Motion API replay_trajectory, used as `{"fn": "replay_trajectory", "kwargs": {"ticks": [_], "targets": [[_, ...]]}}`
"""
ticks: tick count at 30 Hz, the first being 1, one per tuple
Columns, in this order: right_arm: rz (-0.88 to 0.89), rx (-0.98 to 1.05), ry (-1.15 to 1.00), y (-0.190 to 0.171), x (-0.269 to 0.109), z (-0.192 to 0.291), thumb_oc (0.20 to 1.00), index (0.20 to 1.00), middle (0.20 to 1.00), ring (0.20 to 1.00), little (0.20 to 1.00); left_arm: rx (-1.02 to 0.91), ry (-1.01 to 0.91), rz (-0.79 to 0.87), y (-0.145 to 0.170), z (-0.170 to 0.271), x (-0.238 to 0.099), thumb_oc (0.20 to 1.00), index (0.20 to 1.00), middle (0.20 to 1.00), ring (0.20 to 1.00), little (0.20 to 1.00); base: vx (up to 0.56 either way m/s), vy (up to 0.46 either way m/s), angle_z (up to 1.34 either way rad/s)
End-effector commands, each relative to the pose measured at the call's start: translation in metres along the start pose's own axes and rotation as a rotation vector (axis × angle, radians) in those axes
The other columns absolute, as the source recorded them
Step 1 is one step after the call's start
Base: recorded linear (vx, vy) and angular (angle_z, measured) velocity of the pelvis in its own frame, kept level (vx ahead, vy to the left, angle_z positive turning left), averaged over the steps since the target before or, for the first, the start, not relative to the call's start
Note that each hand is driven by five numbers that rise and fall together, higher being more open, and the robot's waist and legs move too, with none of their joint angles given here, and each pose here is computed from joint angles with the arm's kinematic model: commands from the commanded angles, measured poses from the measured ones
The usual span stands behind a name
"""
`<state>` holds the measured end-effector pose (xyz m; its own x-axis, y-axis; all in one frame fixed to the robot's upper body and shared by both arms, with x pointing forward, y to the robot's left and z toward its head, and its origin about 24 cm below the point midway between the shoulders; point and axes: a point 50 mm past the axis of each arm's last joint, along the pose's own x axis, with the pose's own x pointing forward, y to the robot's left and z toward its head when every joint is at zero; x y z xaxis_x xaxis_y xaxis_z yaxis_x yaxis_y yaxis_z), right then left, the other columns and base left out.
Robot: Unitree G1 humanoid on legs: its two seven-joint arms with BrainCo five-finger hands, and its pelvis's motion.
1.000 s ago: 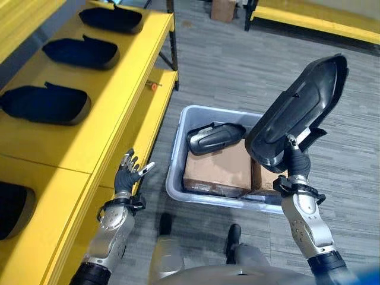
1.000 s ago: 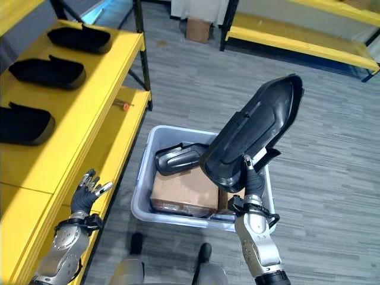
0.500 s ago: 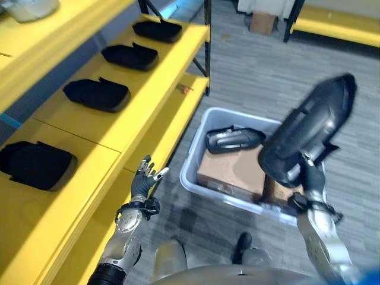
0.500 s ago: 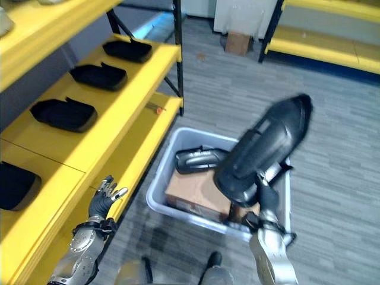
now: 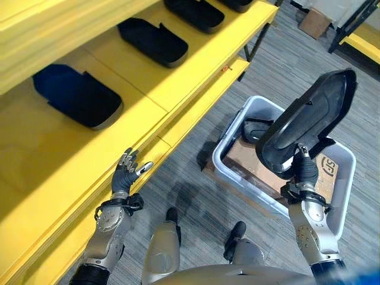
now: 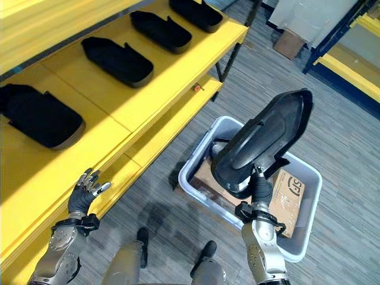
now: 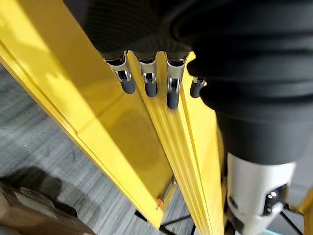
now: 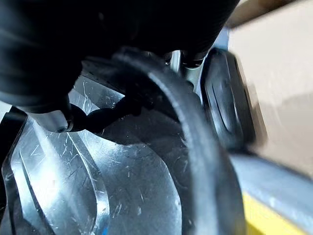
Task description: Move parts from the plastic box to the shelf.
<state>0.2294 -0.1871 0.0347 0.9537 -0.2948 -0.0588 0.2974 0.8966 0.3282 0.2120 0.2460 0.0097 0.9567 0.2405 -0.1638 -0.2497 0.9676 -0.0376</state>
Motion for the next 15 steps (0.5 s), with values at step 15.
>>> {"fn": "replay_trajectory", "kwargs": {"ticks": [15], "targets": [[0.135,-0.020,-0.051,0.002,-0.001,0.014,0.200,0.200,0.200,0.200,0.200,-0.027,-0.068,-0.058,-0.012,0.009,-0.009,1.000,1.000,1.000,1.000,1.000,0.00,0.047,0.14]]}}
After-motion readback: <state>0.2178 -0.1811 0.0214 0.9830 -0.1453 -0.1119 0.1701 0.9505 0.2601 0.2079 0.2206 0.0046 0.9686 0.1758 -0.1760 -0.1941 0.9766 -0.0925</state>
